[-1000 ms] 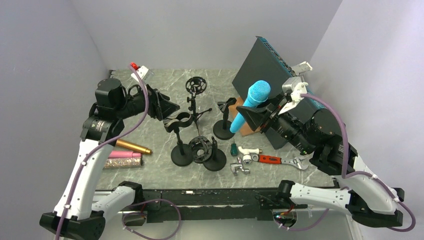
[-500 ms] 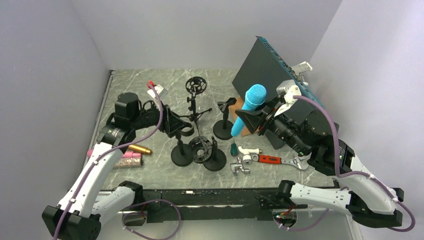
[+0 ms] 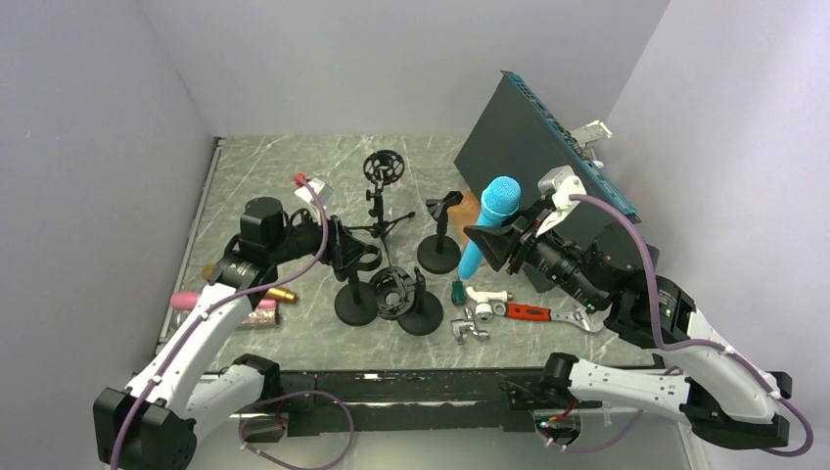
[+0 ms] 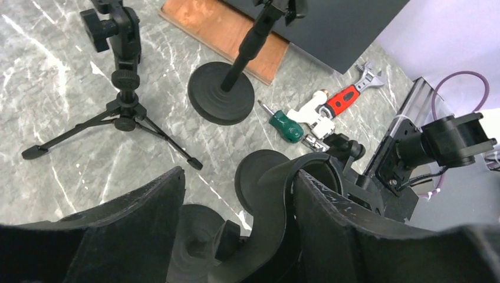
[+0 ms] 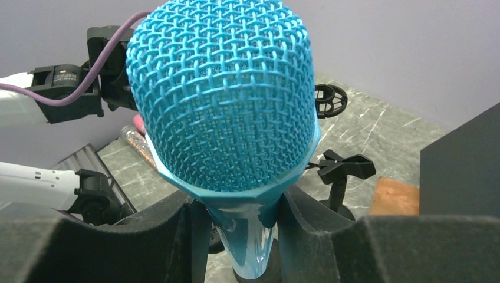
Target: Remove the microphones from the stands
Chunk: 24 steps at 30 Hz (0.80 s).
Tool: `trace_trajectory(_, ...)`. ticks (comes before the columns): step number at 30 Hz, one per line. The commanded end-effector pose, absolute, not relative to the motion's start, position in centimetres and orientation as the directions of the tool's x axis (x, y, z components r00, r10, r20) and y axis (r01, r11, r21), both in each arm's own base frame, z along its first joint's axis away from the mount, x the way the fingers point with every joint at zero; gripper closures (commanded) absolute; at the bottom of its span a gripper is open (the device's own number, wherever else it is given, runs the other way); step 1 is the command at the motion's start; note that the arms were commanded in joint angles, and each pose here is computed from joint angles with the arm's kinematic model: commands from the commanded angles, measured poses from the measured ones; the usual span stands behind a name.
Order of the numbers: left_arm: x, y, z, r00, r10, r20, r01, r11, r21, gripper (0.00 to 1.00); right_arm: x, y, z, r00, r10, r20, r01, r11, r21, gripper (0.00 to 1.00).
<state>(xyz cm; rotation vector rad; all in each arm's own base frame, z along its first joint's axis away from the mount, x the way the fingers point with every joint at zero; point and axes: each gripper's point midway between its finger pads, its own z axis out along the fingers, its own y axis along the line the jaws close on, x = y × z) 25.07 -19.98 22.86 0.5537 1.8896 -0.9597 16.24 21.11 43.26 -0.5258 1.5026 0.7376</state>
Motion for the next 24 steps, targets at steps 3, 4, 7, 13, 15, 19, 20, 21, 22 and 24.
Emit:
trace_trajectory(3,25.0,-18.4,23.3,-0.536,0.022,-0.844,0.624,0.684,-0.379,0.23,16.4,20.4,43.4,-0.077,0.131,-0.988,-0.696,0.703,0.147,1.0)
trace_trajectory(4,25.0,-18.3,24.8,-0.518,0.014,-0.855,0.625,0.689,-0.368,0.22,16.4,20.4,43.4,-0.077,0.13,-0.989,-0.694,0.705,0.146,1.0)
trace_trajectory(7,24.8,-17.8,30.1,-0.432,-0.021,-0.902,0.641,0.696,-0.323,0.19,16.3,20.5,43.3,-0.082,0.134,-0.988,-0.699,0.699,0.153,1.0)
trace_trajectory(13,22.5,-17.9,40.8,-0.291,-0.148,-0.945,0.701,0.639,-0.316,0.15,16.2,20.9,42.3,-0.103,0.13,-0.986,-0.704,0.691,0.165,1.0)
trace_trajectory(15,21.3,-18.7,42.2,-0.289,-0.202,-0.936,0.738,0.576,-0.352,0.16,16.2,21.1,42.0,-0.112,0.128,-0.985,-0.707,0.687,0.169,1.0)
trace_trajectory(19,19.1,-19.9,41.8,-0.311,-0.314,-0.897,0.765,0.477,-0.432,0.19,16.1,21.3,41.5,-0.121,0.131,-0.984,-0.711,0.68,0.178,1.0)
trace_trajectory(20,18.6,-20.5,41.6,-0.307,-0.334,-0.891,0.779,0.45,-0.437,0.2,16.1,21.3,41.4,-0.122,0.132,-0.984,-0.711,0.68,0.179,1.0)
trace_trajectory(21,18.2,-21.1,41.6,-0.294,-0.358,-0.886,0.791,0.43,-0.436,0.19,16.1,21.4,41.2,-0.126,0.131,-0.983,-0.712,0.678,0.181,1.0)
trace_trajectory(22,17.8,-21.8,41.1,-0.302,-0.364,-0.881,0.797,0.411,-0.443,0.19,16.1,21.5,41.1,-0.128,0.131,-0.983,-0.713,0.677,0.183,1.0)
trace_trajectory(24,16.9,-23.6,40.3,-0.329,-0.354,-0.875,0.805,0.379,-0.456,0.19,16.0,21.8,40.9,-0.138,0.132,-0.982,-0.72,0.667,0.191,1.0)
